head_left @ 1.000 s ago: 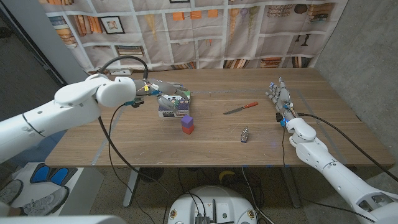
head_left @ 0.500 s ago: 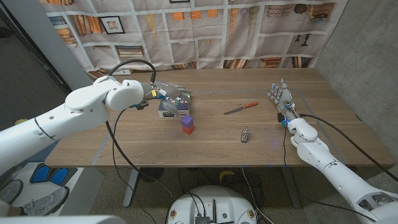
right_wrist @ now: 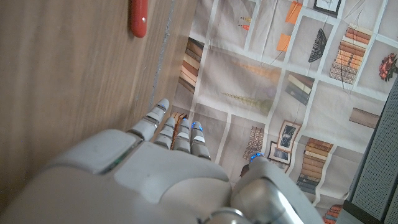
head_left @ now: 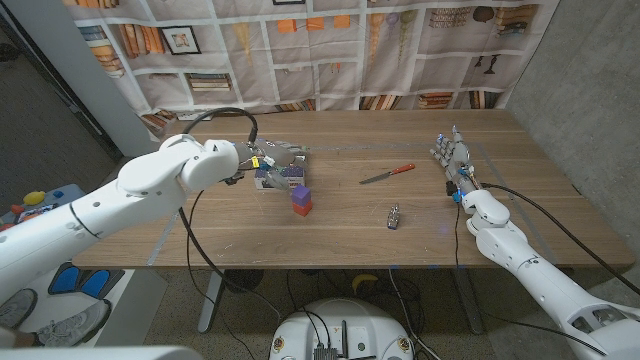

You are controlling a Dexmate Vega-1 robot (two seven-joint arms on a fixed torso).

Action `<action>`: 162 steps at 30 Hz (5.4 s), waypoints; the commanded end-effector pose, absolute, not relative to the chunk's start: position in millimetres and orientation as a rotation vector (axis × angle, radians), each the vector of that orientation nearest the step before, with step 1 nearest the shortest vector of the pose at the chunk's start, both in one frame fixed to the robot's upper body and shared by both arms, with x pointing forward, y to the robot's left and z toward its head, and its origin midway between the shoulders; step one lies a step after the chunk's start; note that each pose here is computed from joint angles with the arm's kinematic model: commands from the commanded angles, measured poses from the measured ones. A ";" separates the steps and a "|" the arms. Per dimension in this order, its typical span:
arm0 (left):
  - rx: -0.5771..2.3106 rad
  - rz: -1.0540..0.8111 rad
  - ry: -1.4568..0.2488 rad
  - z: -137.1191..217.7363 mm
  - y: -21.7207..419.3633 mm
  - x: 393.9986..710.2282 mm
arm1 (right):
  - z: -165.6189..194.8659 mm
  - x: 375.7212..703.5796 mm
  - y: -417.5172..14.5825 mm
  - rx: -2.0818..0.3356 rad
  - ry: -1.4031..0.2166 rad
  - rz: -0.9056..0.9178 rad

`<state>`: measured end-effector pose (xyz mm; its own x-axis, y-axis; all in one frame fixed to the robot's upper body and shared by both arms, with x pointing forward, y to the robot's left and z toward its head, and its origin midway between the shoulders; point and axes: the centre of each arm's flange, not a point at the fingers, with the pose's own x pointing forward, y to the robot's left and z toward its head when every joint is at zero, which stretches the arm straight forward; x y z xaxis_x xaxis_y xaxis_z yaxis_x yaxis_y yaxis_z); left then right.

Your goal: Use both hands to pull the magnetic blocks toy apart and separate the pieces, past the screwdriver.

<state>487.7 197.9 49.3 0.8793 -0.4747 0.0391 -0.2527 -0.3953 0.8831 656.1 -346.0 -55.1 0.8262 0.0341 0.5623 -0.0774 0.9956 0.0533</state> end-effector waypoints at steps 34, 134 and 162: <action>1.973 -0.147 -0.539 4.6 190.7 494.2 | -63.5 665.1 -351.2 0.111 -0.586 0.050; 1.896 -0.027 -0.753 17.9 193.7 500.8 | -59.9 661.7 -354.1 0.091 -0.586 0.046; 1.671 0.047 -0.781 40.7 190.3 493.3 | -51.9 644.4 -354.0 -0.013 -0.596 0.048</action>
<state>494.8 191.3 34.4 0.7814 -0.4883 0.3886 -0.5087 -0.1377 0.8499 650.9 -354.5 -54.1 0.8267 0.0349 0.5616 -0.0533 0.9984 0.0164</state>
